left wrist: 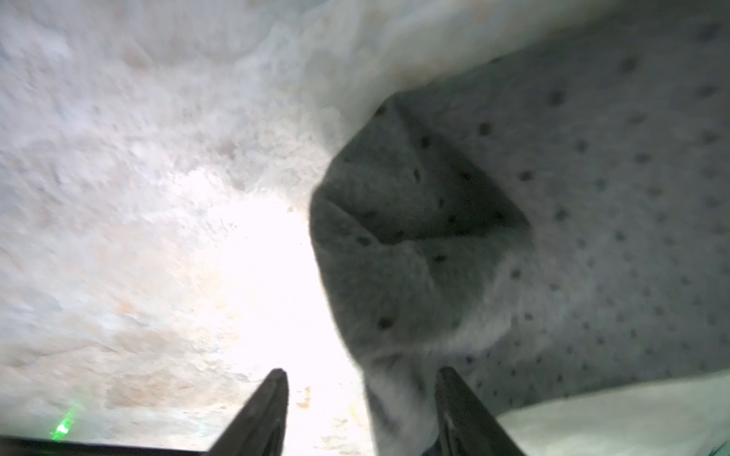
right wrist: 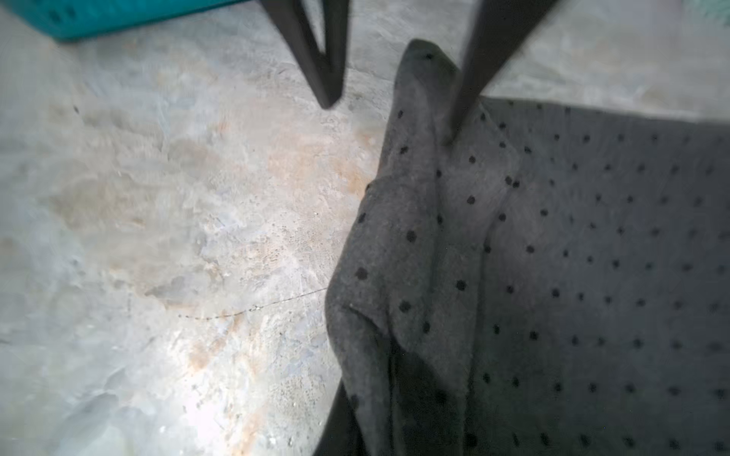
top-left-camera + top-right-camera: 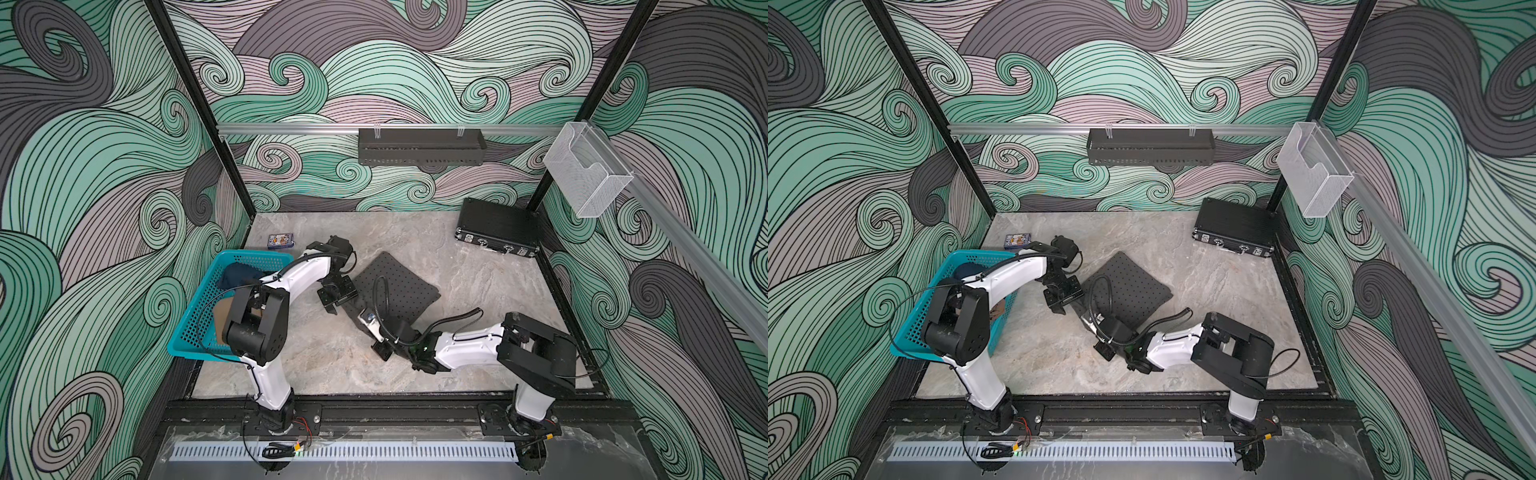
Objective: Roll up the skirts
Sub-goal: Roll the skirt at the center of the board.
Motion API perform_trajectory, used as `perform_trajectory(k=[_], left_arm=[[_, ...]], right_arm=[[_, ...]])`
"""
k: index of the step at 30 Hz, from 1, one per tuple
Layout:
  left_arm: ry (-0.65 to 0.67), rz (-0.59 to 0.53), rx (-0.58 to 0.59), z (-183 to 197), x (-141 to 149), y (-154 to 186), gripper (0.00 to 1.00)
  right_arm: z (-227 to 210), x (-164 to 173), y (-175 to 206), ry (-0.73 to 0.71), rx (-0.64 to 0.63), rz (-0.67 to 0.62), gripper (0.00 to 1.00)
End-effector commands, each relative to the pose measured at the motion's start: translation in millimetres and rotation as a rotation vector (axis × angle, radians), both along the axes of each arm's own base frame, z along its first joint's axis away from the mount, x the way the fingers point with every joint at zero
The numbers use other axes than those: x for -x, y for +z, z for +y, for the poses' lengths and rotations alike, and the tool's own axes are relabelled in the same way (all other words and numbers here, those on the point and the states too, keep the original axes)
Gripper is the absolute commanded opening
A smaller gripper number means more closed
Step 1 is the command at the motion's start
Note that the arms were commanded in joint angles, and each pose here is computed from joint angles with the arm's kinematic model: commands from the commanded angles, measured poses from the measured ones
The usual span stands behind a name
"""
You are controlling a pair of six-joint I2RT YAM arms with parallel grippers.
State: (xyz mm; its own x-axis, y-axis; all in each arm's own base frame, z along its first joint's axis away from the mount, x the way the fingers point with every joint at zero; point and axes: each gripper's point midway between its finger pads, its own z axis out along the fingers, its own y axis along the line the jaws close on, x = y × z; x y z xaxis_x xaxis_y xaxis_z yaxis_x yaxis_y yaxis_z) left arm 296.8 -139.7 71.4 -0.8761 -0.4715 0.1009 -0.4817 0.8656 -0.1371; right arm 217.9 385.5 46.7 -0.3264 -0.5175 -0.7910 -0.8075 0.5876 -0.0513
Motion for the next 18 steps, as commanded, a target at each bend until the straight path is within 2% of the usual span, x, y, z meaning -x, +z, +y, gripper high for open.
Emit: perform_trajectory(k=[1, 6, 10, 13, 16, 18], left_arm=[[0.026, -0.163, 0.046, 1, -24, 43, 0.73], [0.014, -0.292, 0.056, 6, -31, 71, 0.77], [-0.022, -0.333, 0.139, -7, -30, 67, 0.82], [-0.052, -0.343, 0.249, -26, -32, 53, 0.86], [-0.082, -0.333, 0.294, -38, -39, 38, 0.89], [-0.094, -0.318, 0.287, -39, -44, 27, 0.90]], right_arm=[[-5, 6, -4, -0.061, -0.212, 0.315, 0.00], [-16, -8, 0, -0.134, -0.475, 0.586, 0.00], [-21, -19, 6, -0.150, -0.624, 0.728, 0.00], [-21, -20, 10, -0.124, -0.654, 0.751, 0.00], [-23, -18, 5, -0.112, -0.623, 0.767, 0.00], [-23, -17, 7, -0.087, -0.654, 0.790, 0.00]])
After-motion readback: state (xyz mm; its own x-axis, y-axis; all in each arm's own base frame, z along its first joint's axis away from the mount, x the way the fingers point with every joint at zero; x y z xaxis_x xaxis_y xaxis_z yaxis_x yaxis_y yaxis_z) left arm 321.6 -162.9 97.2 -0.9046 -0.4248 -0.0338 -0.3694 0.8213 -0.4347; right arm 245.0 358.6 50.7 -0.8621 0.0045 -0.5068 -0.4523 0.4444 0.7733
